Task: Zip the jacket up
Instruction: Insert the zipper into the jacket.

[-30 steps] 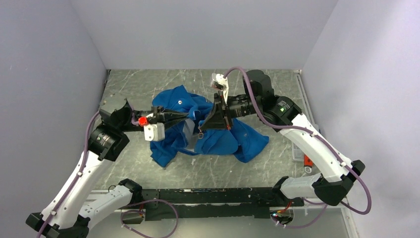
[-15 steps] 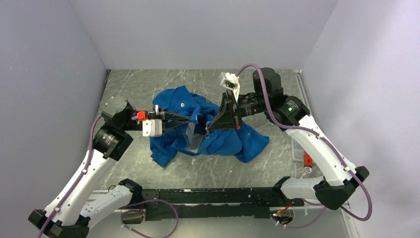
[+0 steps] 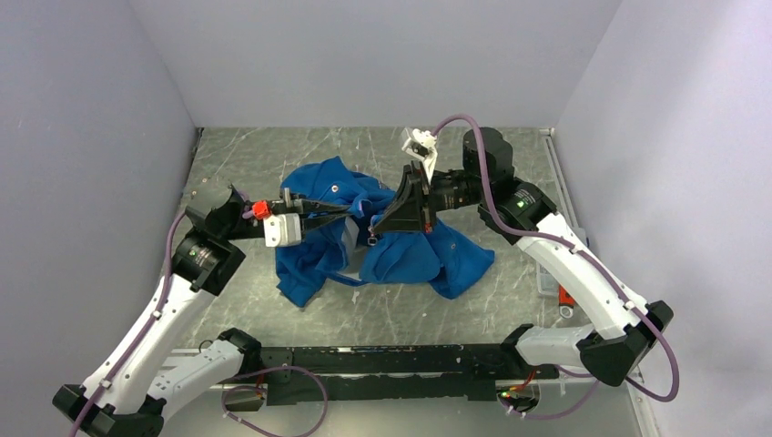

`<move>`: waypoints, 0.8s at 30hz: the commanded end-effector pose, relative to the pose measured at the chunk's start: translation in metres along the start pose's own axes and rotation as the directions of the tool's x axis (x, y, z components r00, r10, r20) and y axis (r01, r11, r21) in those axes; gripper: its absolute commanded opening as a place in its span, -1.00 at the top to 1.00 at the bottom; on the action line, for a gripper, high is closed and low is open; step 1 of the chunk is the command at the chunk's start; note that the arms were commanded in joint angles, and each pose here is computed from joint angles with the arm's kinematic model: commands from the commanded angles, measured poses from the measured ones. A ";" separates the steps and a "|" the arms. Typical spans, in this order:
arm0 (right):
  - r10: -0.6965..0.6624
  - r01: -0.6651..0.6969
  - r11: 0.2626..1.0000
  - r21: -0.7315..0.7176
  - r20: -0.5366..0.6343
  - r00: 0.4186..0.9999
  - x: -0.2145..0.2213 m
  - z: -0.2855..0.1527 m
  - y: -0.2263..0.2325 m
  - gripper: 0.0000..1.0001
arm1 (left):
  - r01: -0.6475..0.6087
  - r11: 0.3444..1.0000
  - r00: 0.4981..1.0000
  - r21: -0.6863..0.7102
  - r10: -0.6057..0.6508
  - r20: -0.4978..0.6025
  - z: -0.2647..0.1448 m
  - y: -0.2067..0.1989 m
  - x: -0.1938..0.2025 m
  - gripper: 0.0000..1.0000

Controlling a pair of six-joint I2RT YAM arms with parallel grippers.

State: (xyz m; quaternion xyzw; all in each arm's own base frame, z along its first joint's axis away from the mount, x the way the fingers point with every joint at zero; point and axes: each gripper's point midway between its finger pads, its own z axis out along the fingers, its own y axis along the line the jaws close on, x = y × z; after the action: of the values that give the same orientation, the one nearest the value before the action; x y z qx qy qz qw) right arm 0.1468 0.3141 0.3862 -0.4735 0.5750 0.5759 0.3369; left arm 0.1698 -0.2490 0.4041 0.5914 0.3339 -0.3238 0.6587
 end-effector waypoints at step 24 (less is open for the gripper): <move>-0.122 0.100 0.983 0.153 0.139 0.983 -0.042 -0.007 -0.009 1.00 | -0.025 0.997 1.000 -0.076 0.023 -0.018 0.001 0.017 0.005 1.00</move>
State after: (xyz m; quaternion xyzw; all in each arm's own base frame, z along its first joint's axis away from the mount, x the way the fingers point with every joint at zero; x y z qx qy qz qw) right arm 0.1707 0.3149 0.3989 -0.4326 0.5932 0.5440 0.4062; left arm 0.1894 -0.2481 0.3958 0.5732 0.3696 -0.3025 0.6658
